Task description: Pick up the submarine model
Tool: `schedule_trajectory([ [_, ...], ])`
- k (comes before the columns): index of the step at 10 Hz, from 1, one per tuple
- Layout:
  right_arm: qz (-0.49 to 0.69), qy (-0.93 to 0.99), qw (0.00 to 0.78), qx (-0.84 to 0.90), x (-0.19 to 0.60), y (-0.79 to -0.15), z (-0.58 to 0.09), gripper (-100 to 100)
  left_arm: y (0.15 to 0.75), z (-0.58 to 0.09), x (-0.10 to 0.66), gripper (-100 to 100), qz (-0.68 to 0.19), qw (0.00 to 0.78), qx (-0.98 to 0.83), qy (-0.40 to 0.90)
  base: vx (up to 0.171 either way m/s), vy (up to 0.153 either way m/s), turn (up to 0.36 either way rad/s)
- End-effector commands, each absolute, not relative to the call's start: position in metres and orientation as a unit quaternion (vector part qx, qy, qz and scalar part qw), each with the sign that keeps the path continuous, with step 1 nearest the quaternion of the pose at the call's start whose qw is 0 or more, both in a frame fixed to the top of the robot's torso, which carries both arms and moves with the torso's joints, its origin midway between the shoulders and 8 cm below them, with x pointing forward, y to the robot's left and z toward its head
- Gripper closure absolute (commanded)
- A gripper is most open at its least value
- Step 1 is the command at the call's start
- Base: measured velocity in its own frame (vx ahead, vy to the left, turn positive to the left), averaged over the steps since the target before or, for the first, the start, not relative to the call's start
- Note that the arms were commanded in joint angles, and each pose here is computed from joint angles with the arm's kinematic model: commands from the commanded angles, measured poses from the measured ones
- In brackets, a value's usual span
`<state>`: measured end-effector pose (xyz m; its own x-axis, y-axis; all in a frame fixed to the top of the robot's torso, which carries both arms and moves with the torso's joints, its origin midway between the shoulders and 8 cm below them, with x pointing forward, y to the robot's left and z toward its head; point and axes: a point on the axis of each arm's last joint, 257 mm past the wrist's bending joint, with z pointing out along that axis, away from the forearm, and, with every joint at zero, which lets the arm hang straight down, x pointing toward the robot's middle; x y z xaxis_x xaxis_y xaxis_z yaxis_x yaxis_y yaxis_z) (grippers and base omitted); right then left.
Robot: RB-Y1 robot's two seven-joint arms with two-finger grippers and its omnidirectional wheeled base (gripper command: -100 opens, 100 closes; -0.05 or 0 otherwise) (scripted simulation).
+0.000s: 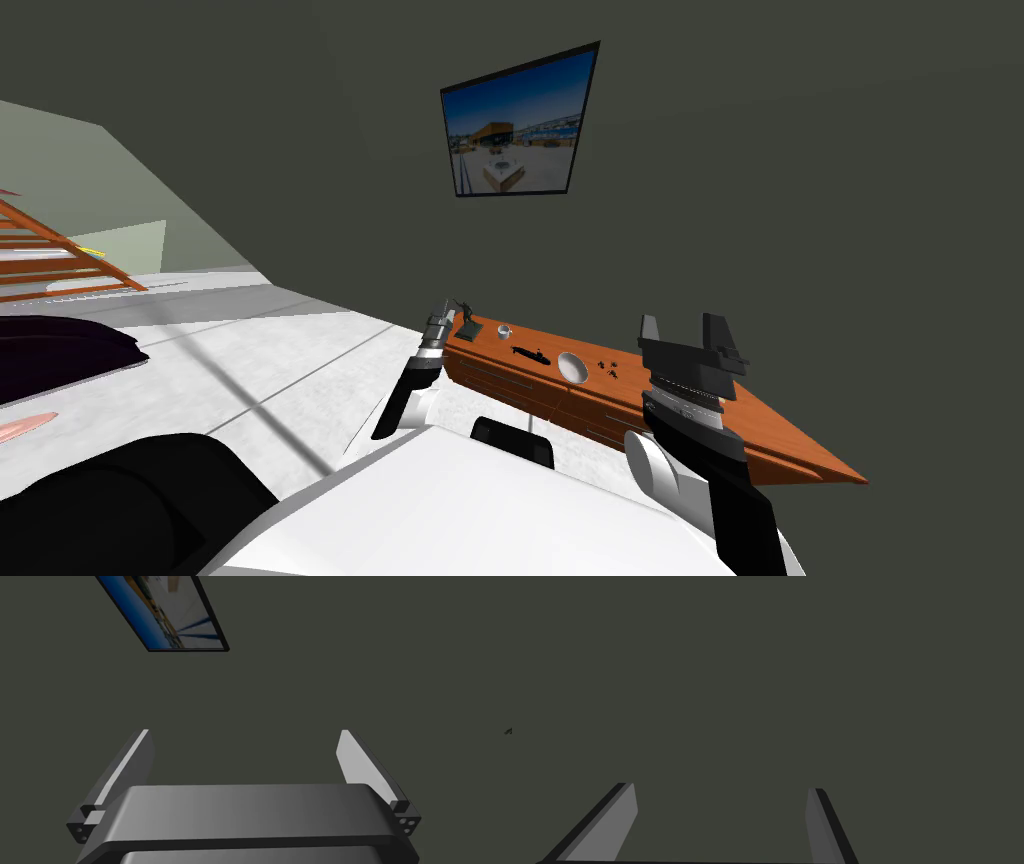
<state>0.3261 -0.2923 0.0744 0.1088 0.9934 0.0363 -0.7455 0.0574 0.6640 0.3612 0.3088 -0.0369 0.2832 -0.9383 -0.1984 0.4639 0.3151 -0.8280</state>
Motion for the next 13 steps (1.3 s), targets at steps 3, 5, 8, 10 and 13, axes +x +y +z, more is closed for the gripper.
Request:
schedule_trajectory([
  [3,0.629,0.225,0.692,0.276,0.326,-0.292,0.074,0,0.296,-0.070,0.388,-100,-0.493,0.693,-0.345,0.396,-0.023,-0.003,-0.087],
  [5,0.629,0.225,0.692,0.276,0.326,-0.292,0.074,0,0.291,-0.090,0.402,-100,-0.497,0.674,-0.356,0.414,-0.020,-0.005,-0.082],
  [8,0.629,0.225,0.692,0.276,0.326,-0.292,0.074,0,0.286,-0.124,0.426,-100,-0.499,0.643,-0.377,0.442,-0.010,-0.014,-0.117],
  [10,0.629,0.225,0.692,0.276,0.326,-0.292,0.074,0,0.285,-0.142,0.435,-100,-0.496,0.629,-0.389,0.455,-0.005,-0.010,-0.051],
  [13,0.629,0.225,0.692,0.276,0.326,-0.292,0.074,0,0.284,-0.169,0.451,-100,-0.493,0.606,-0.407,0.473,-0.010,-0.014,-0.094],
])
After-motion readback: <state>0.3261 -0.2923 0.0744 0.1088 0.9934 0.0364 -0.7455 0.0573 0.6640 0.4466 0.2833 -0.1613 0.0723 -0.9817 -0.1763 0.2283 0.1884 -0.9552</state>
